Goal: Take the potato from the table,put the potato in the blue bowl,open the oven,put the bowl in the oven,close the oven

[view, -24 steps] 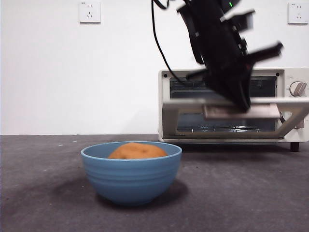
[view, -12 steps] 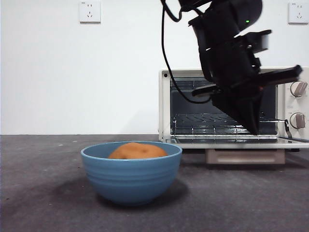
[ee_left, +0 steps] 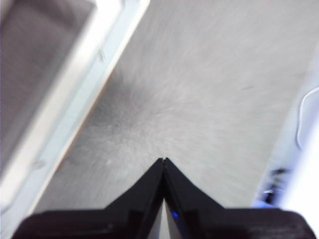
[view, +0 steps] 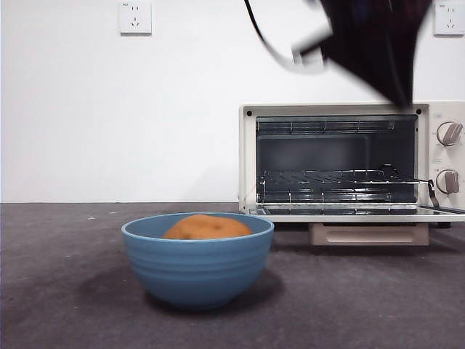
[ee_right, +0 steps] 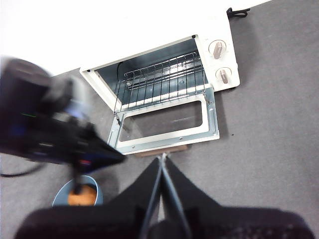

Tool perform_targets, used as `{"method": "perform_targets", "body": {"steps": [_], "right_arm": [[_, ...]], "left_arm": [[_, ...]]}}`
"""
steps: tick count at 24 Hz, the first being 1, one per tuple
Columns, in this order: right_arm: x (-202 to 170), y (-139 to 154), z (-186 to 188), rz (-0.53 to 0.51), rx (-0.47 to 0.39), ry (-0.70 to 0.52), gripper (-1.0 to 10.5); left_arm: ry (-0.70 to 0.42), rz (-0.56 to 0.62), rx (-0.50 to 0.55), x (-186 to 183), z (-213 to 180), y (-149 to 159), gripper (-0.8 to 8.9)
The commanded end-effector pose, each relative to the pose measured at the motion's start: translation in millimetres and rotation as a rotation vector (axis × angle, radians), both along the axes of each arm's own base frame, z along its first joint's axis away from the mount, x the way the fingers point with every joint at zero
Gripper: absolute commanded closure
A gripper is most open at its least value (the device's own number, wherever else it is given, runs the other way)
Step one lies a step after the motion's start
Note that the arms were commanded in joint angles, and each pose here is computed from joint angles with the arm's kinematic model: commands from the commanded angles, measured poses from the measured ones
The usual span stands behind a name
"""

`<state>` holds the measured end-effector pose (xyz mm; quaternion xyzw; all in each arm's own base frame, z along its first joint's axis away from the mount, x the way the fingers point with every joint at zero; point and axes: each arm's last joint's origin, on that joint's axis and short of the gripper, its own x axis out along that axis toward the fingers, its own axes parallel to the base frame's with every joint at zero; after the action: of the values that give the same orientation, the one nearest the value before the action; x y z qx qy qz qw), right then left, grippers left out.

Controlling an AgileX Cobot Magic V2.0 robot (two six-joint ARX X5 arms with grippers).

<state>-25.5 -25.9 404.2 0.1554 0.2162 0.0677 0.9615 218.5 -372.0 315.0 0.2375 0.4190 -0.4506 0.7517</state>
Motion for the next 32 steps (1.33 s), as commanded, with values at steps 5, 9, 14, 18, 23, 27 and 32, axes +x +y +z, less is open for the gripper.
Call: {"method": "perform_targets", "body": {"steps": [5, 9, 14, 18, 23, 27, 32], "right_arm": [[17, 13, -1, 0.063, -0.034, 0.094, 9.5], [44, 31, 1, 0.118, -0.088, 0.192, 9.5], [88, 61, 2, 0.263, -0.195, 0.264, 9.5], [120, 85, 1, 0.403, -0.188, 0.271, 9.5], [174, 123, -20, 0.536, -0.159, 0.425, 9.5], [208, 162, -48, 0.631, -0.178, 0.542, 8.8], [236, 224, -96, 0.694, -0.252, 0.646, 6.8]], "left_arm": [[-0.03, -0.057, -0.025, -46, 64, 42, 8.19], [-0.077, -0.059, -0.046, -69, 96, 71, 8.19], [-0.149, -0.014, -0.021, -88, 121, 105, 8.19], [-0.179, 0.04, -0.034, -99, 133, 130, 8.19], [-0.155, 0.081, -0.029, -122, 120, 181, 8.19], [-0.135, 0.131, 0.004, -144, 88, 229, 8.19], [-0.158, 0.136, -0.07, -170, 71, 282, 8.19]]}}
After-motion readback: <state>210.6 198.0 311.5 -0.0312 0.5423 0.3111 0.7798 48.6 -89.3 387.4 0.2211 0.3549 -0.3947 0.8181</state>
